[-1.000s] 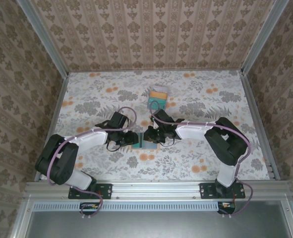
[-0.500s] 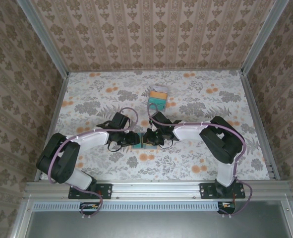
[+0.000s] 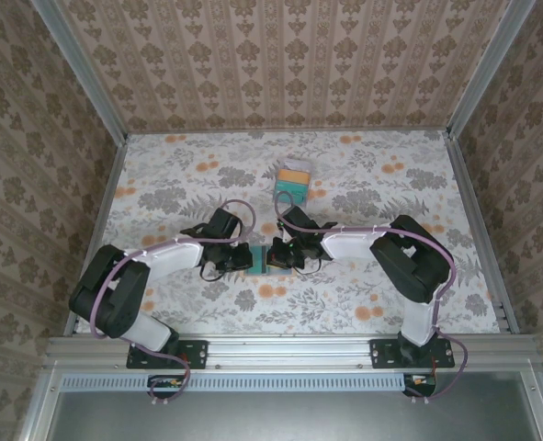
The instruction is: Take the credit cards out of the card holder
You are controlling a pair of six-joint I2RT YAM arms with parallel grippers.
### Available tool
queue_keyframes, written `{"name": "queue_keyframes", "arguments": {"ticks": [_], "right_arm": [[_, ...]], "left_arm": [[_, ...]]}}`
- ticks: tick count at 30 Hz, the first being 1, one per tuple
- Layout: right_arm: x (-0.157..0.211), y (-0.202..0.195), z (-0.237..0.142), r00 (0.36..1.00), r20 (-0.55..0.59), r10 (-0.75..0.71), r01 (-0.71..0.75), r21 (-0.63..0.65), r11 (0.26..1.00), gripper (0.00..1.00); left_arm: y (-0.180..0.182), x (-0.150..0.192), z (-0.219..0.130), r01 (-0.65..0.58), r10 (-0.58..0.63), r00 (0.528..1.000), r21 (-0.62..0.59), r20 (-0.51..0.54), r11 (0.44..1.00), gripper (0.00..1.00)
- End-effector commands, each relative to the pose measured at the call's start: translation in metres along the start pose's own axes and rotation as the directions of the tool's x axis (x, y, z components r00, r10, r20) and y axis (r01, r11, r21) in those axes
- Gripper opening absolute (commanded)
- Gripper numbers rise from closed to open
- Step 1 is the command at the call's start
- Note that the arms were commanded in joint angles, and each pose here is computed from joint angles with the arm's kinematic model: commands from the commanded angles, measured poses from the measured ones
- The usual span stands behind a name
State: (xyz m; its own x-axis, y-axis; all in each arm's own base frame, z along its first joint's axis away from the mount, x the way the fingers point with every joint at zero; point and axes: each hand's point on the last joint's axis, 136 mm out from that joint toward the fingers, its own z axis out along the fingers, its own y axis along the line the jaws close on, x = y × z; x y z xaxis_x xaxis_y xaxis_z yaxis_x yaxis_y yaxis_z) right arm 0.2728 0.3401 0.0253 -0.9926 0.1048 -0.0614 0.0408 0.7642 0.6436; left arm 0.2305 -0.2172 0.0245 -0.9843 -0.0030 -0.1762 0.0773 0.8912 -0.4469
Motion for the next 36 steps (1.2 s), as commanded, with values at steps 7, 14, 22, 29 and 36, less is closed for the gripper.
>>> {"name": "queue_keyframes", "arguments": {"ticks": [7, 14, 22, 29, 36], "right_arm": [[-0.003, -0.016, -0.016, 0.999, 0.032, 0.026, -0.026, 0.014, 1.0, 0.0], [-0.008, -0.019, -0.025, 0.999, 0.048, 0.025, -0.025, -0.005, 1.0, 0.0], [-0.015, 0.011, -0.021, 0.998, 0.051, -0.029, 0.033, -0.081, 0.996, 0.13], [-0.011, 0.007, -0.005, 1.0, 0.008, -0.022, 0.023, -0.056, 0.998, 0.14], [-0.006, -0.002, 0.002, 1.0, -0.019, -0.014, 0.014, -0.028, 1.0, 0.15]], "left_arm": [[0.036, 0.019, 0.008, 0.069, -0.081, 0.994, -0.146, -0.076, 0.987, 0.0], [0.033, 0.018, 0.009, 0.069, -0.08, 0.994, -0.135, -0.075, 0.988, 0.0], [0.029, 0.017, 0.01, 0.066, -0.076, 0.994, -0.116, -0.08, 0.991, 0.0], [0.027, 0.016, 0.009, 0.061, -0.071, 0.994, -0.111, -0.083, 0.992, 0.0], [0.025, 0.015, 0.009, 0.058, -0.067, 0.994, -0.107, -0.083, 0.993, 0.01]]}}
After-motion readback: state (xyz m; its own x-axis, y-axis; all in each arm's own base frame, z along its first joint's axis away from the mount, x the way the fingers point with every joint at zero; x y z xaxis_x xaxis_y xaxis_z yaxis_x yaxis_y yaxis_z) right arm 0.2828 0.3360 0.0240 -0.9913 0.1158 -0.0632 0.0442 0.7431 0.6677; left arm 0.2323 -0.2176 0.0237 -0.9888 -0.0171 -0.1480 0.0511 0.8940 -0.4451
